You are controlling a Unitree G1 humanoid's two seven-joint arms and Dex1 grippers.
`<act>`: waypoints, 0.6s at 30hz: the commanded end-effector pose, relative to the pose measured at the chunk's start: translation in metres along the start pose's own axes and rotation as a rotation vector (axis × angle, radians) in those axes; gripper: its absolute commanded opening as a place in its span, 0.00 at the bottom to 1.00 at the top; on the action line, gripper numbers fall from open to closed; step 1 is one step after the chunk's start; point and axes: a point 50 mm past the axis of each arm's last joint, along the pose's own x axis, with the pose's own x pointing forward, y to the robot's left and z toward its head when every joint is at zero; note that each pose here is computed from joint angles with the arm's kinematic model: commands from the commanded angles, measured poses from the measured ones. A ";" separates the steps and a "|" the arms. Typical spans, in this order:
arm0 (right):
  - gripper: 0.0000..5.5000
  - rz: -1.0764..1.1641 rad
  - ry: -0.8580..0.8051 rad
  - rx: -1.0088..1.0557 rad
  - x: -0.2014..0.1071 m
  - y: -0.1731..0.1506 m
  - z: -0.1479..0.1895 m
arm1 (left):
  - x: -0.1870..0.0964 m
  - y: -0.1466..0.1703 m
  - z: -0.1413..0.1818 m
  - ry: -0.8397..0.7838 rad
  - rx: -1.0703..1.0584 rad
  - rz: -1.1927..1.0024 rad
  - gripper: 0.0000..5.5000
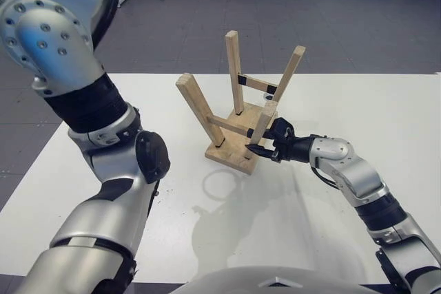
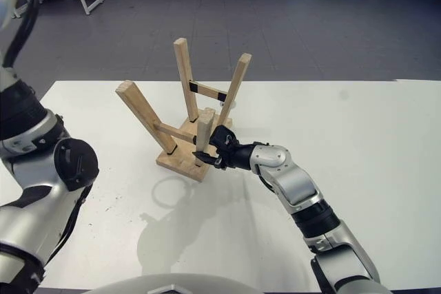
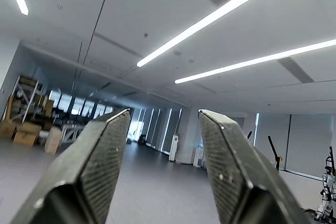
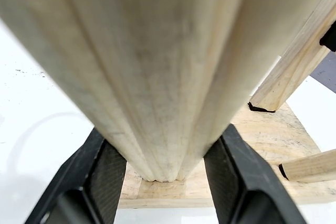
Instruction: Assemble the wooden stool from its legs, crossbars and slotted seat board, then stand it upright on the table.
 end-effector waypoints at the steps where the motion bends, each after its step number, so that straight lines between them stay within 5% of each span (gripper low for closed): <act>1: 0.37 -0.011 0.392 0.179 -0.013 0.018 -0.081 | -0.030 0.012 -0.095 0.411 -0.181 0.037 0.44; 4: 0.37 -0.016 0.388 0.175 -0.013 0.015 -0.078 | -0.165 0.041 -0.236 1.031 -0.390 0.374 0.44; 6: 0.37 -0.016 0.382 0.169 -0.012 0.013 -0.075 | -0.215 0.034 -0.258 1.179 -0.436 0.442 0.44; 9: 0.37 -0.016 0.382 0.170 -0.013 0.015 -0.076 | -0.203 0.028 -0.250 1.091 -0.476 0.418 0.44; 18: 0.37 -0.017 0.383 0.184 -0.011 0.021 -0.080 | -0.087 -0.006 -0.146 0.574 -0.570 0.110 0.44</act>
